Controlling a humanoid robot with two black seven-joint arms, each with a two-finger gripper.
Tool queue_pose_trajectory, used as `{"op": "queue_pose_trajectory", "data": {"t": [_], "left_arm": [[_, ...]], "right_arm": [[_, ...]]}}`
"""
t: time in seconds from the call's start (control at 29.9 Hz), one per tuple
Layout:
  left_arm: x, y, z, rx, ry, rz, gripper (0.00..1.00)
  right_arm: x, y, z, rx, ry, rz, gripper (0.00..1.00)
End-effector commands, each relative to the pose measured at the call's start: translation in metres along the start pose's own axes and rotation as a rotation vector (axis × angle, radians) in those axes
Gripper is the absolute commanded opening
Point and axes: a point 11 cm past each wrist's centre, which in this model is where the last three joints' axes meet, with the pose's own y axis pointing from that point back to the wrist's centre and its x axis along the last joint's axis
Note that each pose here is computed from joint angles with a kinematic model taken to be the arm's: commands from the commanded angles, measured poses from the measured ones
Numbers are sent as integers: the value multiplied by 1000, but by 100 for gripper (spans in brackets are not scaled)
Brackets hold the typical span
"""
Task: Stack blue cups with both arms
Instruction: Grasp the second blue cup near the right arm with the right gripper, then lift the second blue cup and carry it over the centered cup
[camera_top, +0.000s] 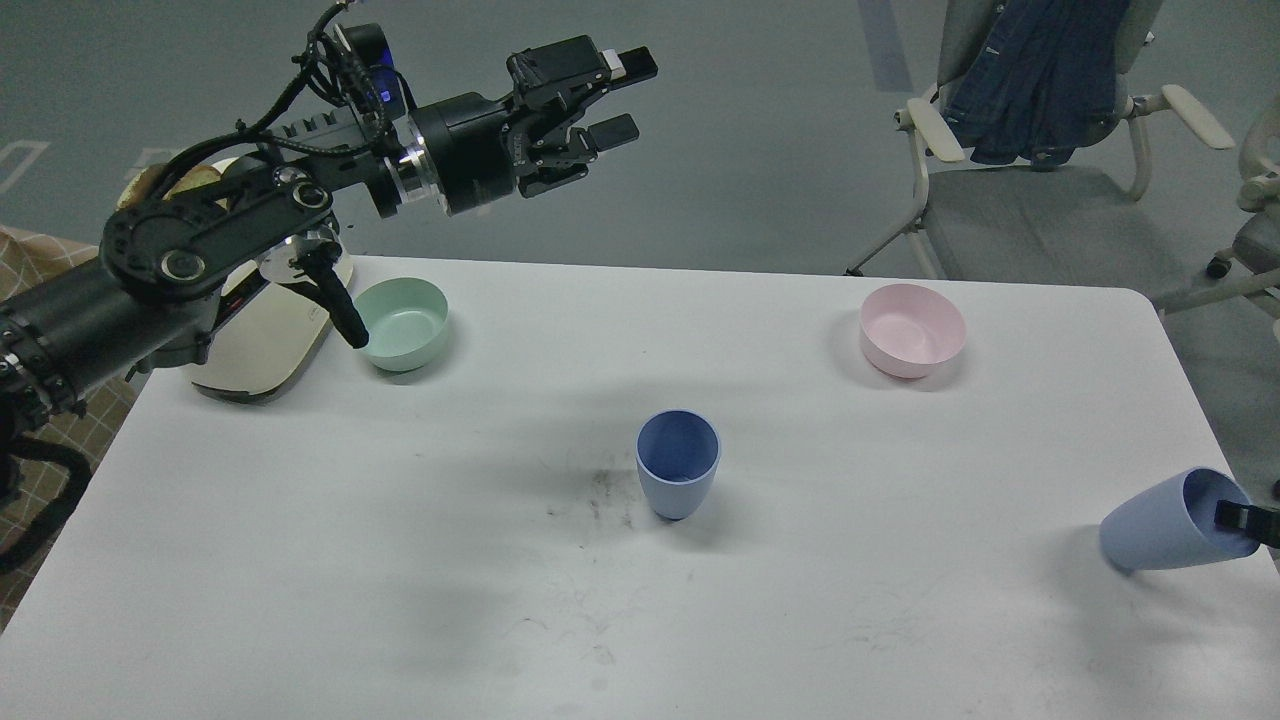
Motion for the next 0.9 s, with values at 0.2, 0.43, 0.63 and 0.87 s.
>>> {"op": "queue_pose_trajectory", "data": {"t": [0.2, 0.43, 0.63, 0.87], "left_arm": [[-1, -1, 1, -2, 0, -2, 83], [1, 0, 0, 1, -2, 0, 83], [2, 2, 0, 5, -7, 2, 83], [3, 1, 2, 3, -12, 2, 83]], "right_arm": [[62, 22, -26, 48, 66, 138, 0], [153, 7, -108, 162, 309, 208, 0], [193, -16, -193, 253, 470, 147, 0], [198, -41, -302, 327, 712, 16, 0]]}}
